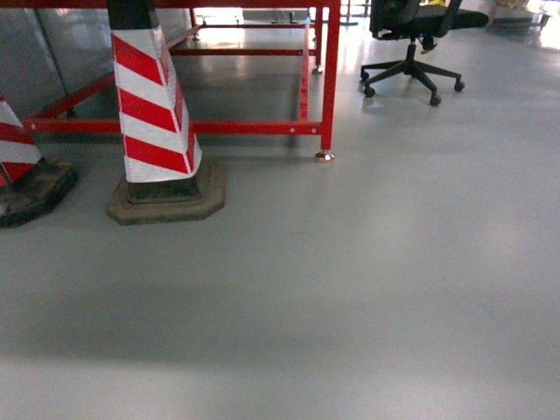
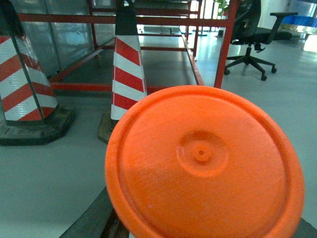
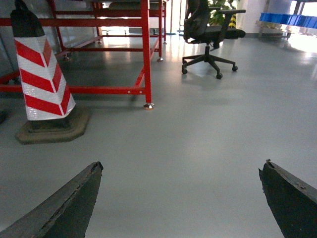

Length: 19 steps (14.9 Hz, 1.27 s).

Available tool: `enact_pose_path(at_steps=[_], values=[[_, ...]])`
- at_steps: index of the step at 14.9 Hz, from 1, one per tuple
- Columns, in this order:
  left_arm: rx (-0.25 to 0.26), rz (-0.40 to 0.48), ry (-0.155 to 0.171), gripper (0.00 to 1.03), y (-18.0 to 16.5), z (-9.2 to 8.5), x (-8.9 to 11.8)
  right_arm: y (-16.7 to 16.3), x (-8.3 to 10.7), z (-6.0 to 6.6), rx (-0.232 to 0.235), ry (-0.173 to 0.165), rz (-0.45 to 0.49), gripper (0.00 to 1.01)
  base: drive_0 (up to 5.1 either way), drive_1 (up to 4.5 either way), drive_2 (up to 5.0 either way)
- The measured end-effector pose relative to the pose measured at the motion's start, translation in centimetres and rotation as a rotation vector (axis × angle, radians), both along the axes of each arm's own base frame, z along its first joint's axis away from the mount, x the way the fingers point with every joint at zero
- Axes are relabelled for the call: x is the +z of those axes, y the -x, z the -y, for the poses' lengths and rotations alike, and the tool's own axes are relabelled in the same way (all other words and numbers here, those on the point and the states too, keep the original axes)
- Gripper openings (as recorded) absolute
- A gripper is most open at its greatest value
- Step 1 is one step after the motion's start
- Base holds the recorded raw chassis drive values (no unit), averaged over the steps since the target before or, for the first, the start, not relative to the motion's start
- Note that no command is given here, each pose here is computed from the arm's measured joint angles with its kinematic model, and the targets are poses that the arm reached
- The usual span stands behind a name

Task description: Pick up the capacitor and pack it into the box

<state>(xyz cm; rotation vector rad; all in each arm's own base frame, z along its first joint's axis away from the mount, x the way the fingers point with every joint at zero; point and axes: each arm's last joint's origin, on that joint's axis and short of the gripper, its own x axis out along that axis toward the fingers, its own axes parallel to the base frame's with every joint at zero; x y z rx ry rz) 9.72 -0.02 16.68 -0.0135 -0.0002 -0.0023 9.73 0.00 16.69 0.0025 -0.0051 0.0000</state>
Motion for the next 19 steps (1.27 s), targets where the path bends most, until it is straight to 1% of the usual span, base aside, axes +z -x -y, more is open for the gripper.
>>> enact_pose_path(at_steps=[17,19], values=[[0.002,0.003,0.0,0.44,0.0,0.0,0.03,0.0,-0.05,-0.01,0.003,0.0,-0.005,0.98,-5.0,2.45,2.5],[0.007,0.0,0.0,0.44,0.0,-0.02,0.0,0.0,0.02,-0.01,0.005,0.0,0.002,0.98,0.0,0.0,0.0]])
